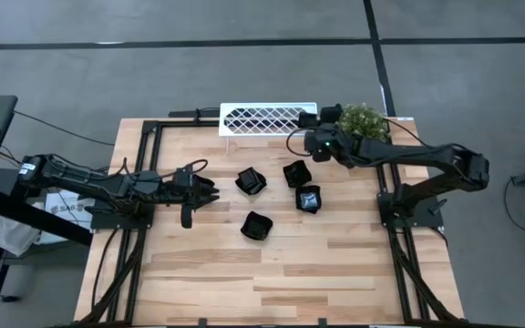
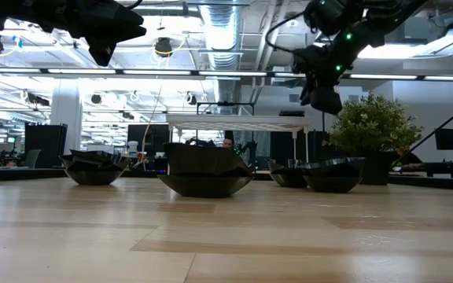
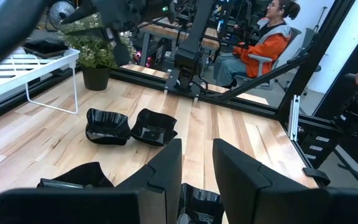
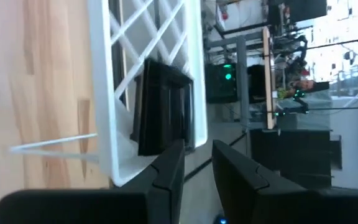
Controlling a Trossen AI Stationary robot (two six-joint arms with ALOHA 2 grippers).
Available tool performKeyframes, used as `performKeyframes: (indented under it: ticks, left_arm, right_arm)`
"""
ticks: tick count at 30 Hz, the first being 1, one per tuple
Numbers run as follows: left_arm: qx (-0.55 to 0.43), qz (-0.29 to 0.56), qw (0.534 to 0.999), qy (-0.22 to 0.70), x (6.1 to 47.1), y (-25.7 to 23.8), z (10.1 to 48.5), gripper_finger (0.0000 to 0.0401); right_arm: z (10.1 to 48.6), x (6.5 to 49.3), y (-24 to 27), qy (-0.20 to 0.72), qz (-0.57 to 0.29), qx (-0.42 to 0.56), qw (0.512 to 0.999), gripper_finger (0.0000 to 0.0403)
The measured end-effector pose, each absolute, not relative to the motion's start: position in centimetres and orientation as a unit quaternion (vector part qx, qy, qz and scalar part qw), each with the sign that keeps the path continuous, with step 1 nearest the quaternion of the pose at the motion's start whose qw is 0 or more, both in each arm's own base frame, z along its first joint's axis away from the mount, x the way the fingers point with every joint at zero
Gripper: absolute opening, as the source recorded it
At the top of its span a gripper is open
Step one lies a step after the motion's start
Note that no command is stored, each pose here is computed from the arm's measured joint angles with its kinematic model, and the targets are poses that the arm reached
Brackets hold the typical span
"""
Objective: Pick & Place Mini shaped plates
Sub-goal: Stack the black square plate on top of the black square plate on the shelf
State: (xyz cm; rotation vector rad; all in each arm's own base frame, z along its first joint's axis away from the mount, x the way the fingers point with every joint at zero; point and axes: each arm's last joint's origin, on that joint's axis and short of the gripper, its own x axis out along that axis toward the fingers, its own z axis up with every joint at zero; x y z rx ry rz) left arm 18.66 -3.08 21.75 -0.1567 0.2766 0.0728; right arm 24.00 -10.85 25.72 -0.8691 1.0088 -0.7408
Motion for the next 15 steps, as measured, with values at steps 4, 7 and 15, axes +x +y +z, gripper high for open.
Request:
performKeyframes:
  ticks: [4,7,15]
  left_arm:
    - [-0.078,0.036,0.987,0.138,18.7,-3.1,21.7,0.0093]
    - [-0.078,0.036,0.987,0.138,18.7,-3.1,21.7,0.0093]
    - [-0.074,0.040,0.985,0.153,19.1,-3.2,21.1,0.0093]
  right_arm:
    - [26.7,23.6,-10.0,0.433,-0.338,-0.393,0.738,0.0077]
    - [27.8,23.2,-9.1,0.406,-0.344,-0.388,0.753,0.0077]
    - [29.3,22.8,-4.8,0.306,-0.274,-0.324,0.852,0.0077]
